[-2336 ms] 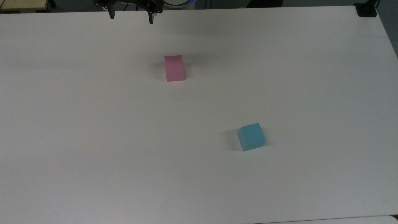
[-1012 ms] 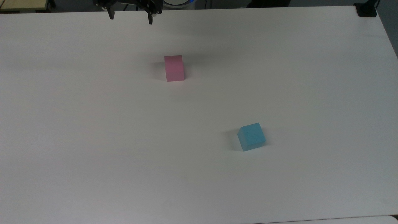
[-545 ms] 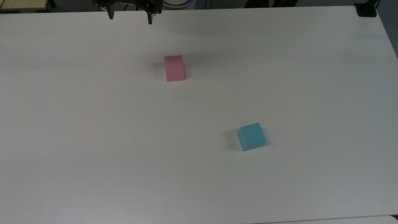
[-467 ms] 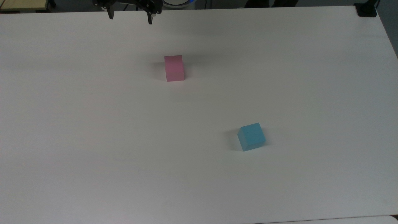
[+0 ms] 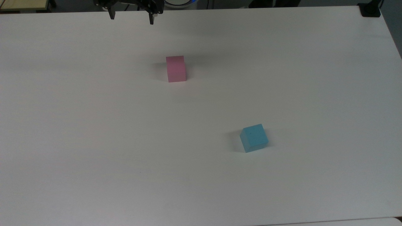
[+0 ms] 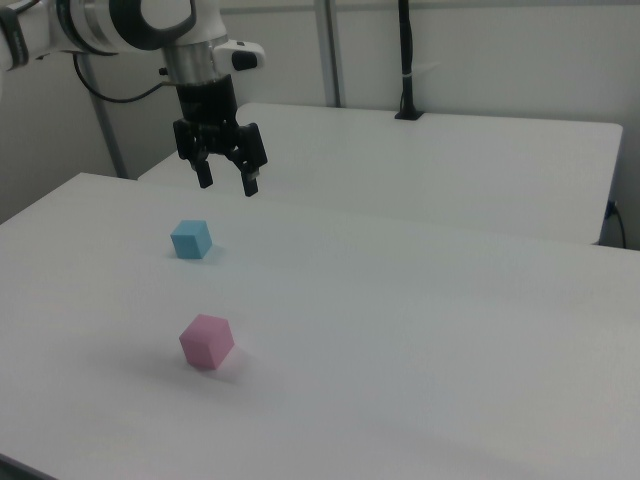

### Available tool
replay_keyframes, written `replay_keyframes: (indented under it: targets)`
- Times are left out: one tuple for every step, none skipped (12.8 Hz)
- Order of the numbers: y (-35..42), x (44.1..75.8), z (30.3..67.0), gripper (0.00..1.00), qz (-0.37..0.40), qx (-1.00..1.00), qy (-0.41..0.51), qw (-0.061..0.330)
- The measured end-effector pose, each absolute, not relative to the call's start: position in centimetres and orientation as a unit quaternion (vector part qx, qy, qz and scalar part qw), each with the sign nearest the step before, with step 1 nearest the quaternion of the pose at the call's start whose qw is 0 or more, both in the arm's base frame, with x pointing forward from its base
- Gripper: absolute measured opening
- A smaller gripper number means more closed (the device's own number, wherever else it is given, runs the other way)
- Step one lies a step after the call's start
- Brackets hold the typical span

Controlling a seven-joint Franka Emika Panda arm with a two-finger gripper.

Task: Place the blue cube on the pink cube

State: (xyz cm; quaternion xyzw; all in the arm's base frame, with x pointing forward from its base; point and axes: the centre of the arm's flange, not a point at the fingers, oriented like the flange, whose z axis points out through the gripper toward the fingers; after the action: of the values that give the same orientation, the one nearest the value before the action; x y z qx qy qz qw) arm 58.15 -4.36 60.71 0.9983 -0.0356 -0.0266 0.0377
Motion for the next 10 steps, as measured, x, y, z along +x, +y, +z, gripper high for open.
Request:
replay_keyframes:
  targets:
    - [-4.4,58.1,60.7,1.00,-0.027,0.998,-0.036,0.038]
    - [-4.4,58.1,60.7,1.00,-0.027,0.998,-0.036,0.038]
    - [-4.3,58.2,60.7,1.00,-0.027,0.998,-0.035,0.038]
    - [-4.3,58.2,60.7,1.00,-0.027,0.998,-0.035,0.038]
    - [-4.2,58.3,60.6,1.00,-0.025,0.998,-0.034,0.038]
    - [-4.0,58.8,60.6,1.00,-0.009,0.999,-0.032,0.038]
    - [-3.4,59.8,59.6,1.00,-0.002,0.999,-0.025,0.038]
    - [-2.7,60.7,58.6,1.00,0.000,0.999,-0.018,0.040]
    - [-1.4,61.5,57.4,1.00,0.003,0.999,-0.006,0.042]
    - [0.3,62.2,56.5,1.00,0.005,0.999,0.008,0.042]
